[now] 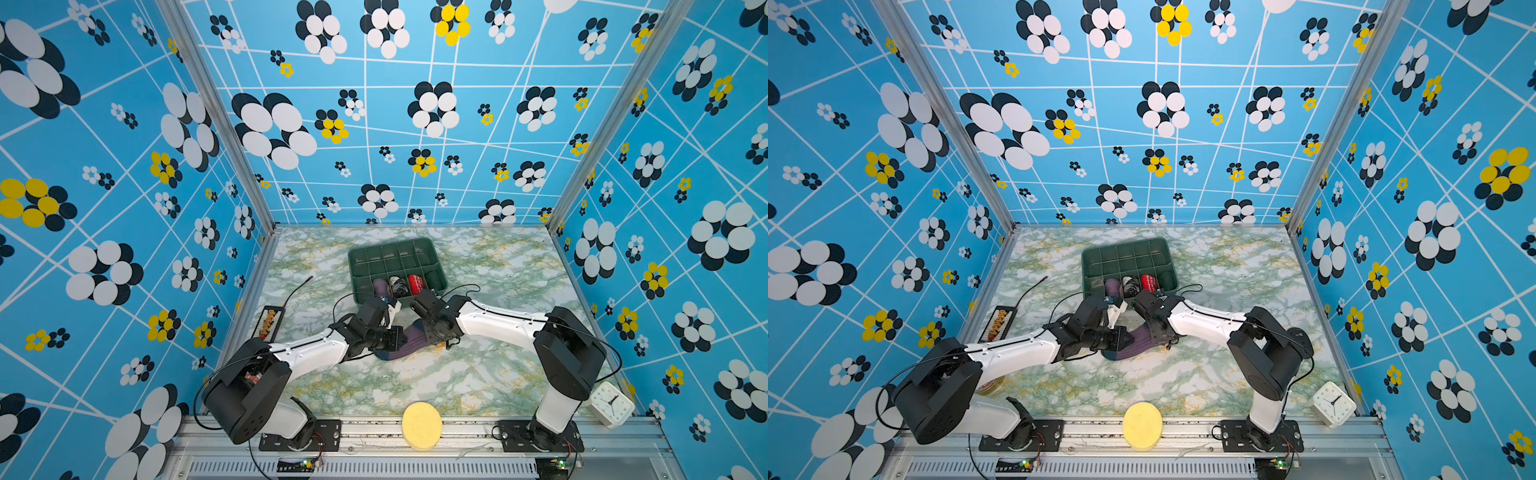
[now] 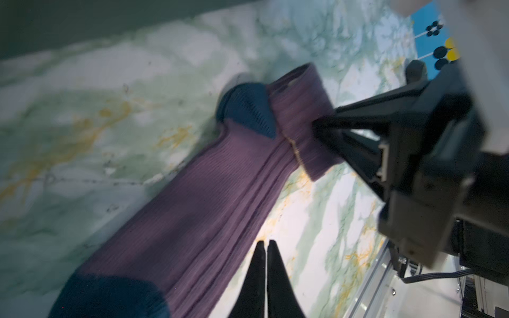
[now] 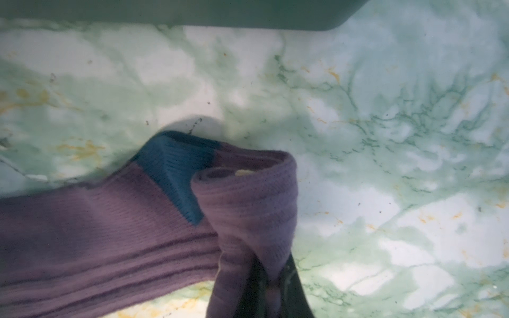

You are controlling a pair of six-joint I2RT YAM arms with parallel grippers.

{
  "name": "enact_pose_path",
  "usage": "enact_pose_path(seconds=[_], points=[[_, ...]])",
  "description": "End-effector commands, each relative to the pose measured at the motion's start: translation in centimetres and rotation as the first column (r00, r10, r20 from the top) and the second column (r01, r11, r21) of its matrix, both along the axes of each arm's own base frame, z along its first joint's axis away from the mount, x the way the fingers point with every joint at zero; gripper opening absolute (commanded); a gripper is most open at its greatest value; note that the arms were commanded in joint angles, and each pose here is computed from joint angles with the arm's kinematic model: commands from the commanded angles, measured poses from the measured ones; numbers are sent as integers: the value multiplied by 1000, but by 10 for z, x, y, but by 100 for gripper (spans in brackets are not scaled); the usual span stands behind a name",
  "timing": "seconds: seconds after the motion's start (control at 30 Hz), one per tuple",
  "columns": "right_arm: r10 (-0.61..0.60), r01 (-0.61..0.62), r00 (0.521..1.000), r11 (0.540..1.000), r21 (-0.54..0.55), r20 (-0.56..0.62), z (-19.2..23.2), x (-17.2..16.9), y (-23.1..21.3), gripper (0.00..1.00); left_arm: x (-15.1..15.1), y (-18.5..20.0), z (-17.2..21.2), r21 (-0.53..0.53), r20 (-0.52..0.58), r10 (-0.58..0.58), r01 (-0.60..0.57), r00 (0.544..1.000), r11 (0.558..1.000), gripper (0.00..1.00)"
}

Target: Roll the socks

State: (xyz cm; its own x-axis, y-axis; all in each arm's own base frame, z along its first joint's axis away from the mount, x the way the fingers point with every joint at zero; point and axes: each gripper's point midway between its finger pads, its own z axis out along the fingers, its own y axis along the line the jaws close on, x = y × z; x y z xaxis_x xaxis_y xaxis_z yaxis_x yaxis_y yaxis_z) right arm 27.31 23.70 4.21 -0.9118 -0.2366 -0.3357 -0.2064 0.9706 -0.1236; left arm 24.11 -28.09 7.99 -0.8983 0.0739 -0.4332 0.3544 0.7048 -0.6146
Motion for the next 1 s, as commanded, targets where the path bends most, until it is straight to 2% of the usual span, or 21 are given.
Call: enact_pose_path(seconds=[0.0,0.3,0.5,0.97], points=[[11,-12,1000,1000,-3,-17,-4,-5,-4,0,6,-16,15,-44,18,-34,35,999,998,7],[23,-22,1000,999,40,-12,-2,-5,3,0,28,-52,-2,-141,-27,-43,39,999,989,3],[27,-26,1000,998,58,-7,0,-5,5,0,31,-59,-7,-181,-35,-21,14,999,983,2],[33,-33,999,997,76,-4,-2,-6,7,0,36,-65,-22,-164,-52,-16,7,999,986,2]])
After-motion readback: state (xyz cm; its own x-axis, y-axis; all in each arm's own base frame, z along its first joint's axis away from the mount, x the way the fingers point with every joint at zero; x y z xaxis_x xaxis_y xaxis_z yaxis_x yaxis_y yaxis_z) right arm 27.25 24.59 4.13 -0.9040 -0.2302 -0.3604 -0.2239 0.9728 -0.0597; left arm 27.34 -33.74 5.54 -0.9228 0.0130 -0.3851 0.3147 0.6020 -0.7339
